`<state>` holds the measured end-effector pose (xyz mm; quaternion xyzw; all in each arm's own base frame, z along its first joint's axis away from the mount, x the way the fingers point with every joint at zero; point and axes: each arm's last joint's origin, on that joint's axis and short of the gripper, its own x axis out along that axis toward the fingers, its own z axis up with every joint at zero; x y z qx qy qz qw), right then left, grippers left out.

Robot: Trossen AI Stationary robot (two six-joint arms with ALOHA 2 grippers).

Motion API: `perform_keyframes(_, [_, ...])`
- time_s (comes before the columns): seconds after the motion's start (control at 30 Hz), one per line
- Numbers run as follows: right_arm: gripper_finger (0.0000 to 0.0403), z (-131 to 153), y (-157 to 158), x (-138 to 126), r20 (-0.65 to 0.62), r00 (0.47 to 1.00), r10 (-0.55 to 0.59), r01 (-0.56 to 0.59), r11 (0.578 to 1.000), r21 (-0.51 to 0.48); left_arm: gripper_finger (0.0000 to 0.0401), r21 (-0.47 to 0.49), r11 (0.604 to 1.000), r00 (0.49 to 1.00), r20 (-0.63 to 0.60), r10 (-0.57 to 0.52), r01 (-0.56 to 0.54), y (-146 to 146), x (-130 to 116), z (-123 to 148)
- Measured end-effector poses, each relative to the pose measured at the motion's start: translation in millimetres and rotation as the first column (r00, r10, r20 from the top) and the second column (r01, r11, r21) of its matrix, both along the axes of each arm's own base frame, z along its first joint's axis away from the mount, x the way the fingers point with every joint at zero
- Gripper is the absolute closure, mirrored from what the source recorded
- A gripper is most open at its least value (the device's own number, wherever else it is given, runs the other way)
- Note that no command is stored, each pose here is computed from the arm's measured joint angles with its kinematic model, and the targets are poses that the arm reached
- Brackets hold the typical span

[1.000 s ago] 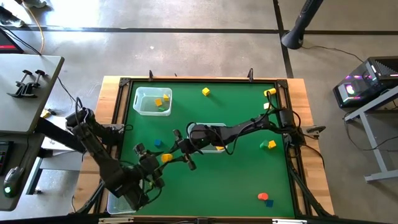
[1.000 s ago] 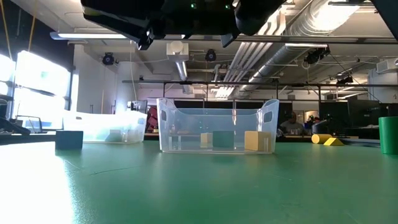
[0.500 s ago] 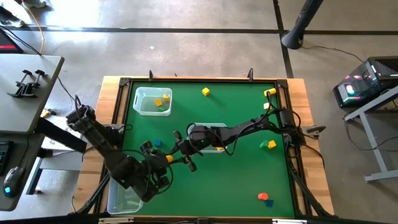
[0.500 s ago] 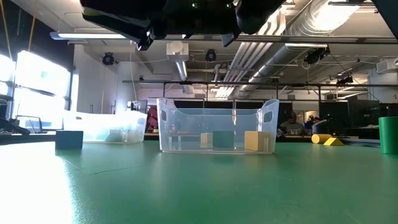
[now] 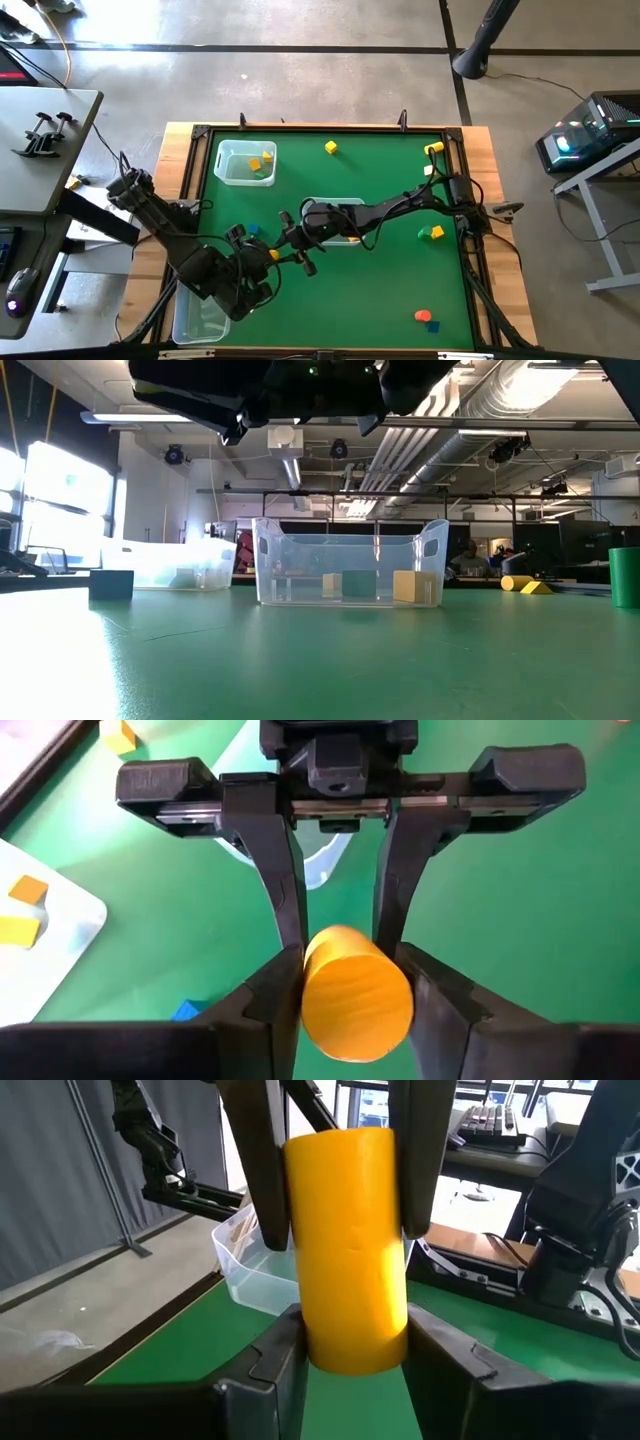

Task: Sort blocks by size
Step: Put the yellow cylindrical block into the bottom left transparent bin

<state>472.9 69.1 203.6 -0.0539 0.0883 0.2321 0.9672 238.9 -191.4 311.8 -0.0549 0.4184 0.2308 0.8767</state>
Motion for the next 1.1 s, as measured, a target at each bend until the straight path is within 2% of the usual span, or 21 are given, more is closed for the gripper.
perform_keyframes(0.3, [0.0275,-3,0,0,-0.025,1.0,0.0,0.0,1.0,-0.001,0.0299,-0.052,0.998,0.998,-0.065,-0.022,0.018,3,2,-1])
perform_keyframes(0.4, [0.0233,-6,-1,-1,-0.062,0.998,0.0,0.0,1.0,-0.013,0.0299,-0.117,0.993,0.992,-0.12,-0.029,0.015,5,4,-3])
perform_keyframes(0.47, [0.019,-9,-5,-2,-0.094,0.995,-0.023,0.021,1.0,-0.022,0.0299,-0.219,0.976,0.982,-0.183,-0.045,0.004,3,3,-4])
perform_keyframes(0.57, [0.0143,-12,-15,-1,-0.122,0.991,-0.059,0.057,0.998,-0.022,0.03,-0.342,0.937,0.959,-0.281,-0.028,-0.073,1,-1,-6])
perform_keyframes(0.67, [0.0124,-12,-22,0,-0.136,0.988,-0.078,0.08,0.997,0.002,0.03,-0.397,0.894,0.92,-0.39,0.04,-0.207,-1,-10,-7])
perform_keyframes(0.83, [0.0119,-12,-24,0,-0.146,0.986,-0.08,0.083,0.996,0.016,0.03,-0.394,0.826,0.829,-0.54,0.147,-0.403,-19,-39,-9])
perform_keyframes(1.0, [0.0118,-12,-21,-1,-0.143,0.987,-0.068,0.07,0.997,0.01,0.03,-0.378,0.776,0.798,-0.547,0.252,-0.505,-43,-69,-14])
perform_keyframes(1.1, [0.0118,-12,-19,-1,-0.139,0.989,-0.059,0.06,0.998,0.003,0.03,-0.353,0.768,0.801,-0.503,0.326,-0.534,-53,-88,-19])
